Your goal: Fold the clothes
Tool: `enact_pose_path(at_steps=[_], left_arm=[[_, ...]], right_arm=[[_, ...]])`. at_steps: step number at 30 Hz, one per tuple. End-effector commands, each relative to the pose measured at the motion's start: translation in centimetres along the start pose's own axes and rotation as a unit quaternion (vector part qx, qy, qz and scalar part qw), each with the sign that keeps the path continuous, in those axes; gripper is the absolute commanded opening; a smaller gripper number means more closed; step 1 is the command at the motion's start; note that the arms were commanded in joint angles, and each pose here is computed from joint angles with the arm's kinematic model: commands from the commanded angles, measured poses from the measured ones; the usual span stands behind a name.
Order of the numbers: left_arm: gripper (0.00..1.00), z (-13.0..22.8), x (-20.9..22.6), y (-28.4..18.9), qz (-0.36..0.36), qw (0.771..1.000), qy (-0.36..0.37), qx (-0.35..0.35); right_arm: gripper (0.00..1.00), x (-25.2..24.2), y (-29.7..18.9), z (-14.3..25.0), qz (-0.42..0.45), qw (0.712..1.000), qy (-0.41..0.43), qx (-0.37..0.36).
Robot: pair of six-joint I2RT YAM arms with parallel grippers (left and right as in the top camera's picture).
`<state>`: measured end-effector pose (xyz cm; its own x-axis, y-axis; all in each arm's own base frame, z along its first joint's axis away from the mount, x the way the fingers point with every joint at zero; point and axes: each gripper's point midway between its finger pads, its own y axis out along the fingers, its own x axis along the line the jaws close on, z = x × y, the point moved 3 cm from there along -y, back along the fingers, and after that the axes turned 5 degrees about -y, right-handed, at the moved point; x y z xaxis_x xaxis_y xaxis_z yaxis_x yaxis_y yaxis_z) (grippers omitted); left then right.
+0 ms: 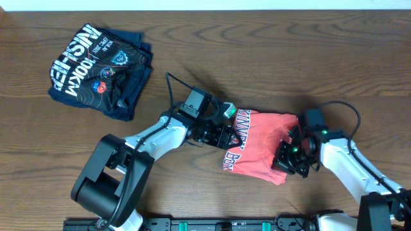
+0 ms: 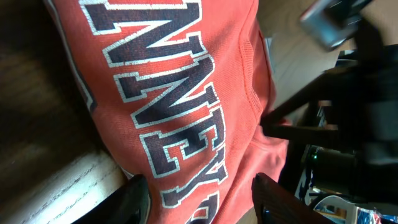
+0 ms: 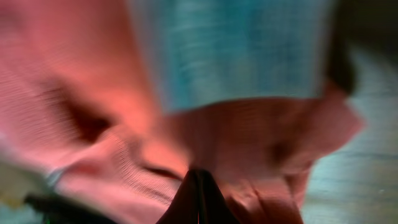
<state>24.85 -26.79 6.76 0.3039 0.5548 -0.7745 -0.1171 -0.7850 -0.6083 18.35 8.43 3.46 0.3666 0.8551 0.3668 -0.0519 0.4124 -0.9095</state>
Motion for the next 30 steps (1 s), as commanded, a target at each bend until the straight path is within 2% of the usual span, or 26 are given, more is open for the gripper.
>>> enact_pose_path(at_steps=[1,2,4,9,14,20,23,26,30], left_arm=[[0.59,-1.7,-1.9,-1.9,0.015,0.999,0.023,-0.034],[0.61,-1.9,-2.2,-2.3,0.015,0.999,0.027,-0.040],[0.72,-2.2,-2.9,-3.3,0.018,0.998,0.036,-0.054],[0.78,-2.9,-4.3,-5.2,0.011,0.994,0.059,-0.088],[0.80,-3.1,-4.2,-5.7,-0.008,0.993,0.059,-0.099],[0.80,-3.1,-3.4,-5.7,-0.034,0.992,0.058,-0.104],[0.80,-3.3,-2.4,-5.8,-0.071,0.989,0.068,-0.112],[0.80,-3.1,-2.3,-5.6,-0.075,0.988,0.079,-0.108],[0.79,-2.6,-3.0,-4.6,-0.073,0.985,0.129,-0.092]], right_arm=[[0.01,-3.2,0.9,-0.5,0.053,0.994,0.085,-0.032],[0.01,-4.0,0.9,-0.9,0.064,0.992,0.102,-0.043],[0.01,-5.5,0.7,-1.6,0.078,0.986,0.131,-0.060],[0.01,-8.5,-0.4,-4.0,0.099,0.971,0.189,-0.112],[0.01,-9.2,-2.0,-8.4,0.090,0.953,0.186,-0.220],[0.01,-8.0,-6.0,-14.6,0.067,0.911,0.146,-0.379],[0.01,-4.2,-7.6,-15.9,-0.011,0.927,0.063,-0.370],[0.01,-0.2,-8.6,-14.6,-0.100,0.944,-0.021,-0.314],[0.01,1.6,-7.5,-10.8,-0.148,0.967,-0.024,-0.206]])
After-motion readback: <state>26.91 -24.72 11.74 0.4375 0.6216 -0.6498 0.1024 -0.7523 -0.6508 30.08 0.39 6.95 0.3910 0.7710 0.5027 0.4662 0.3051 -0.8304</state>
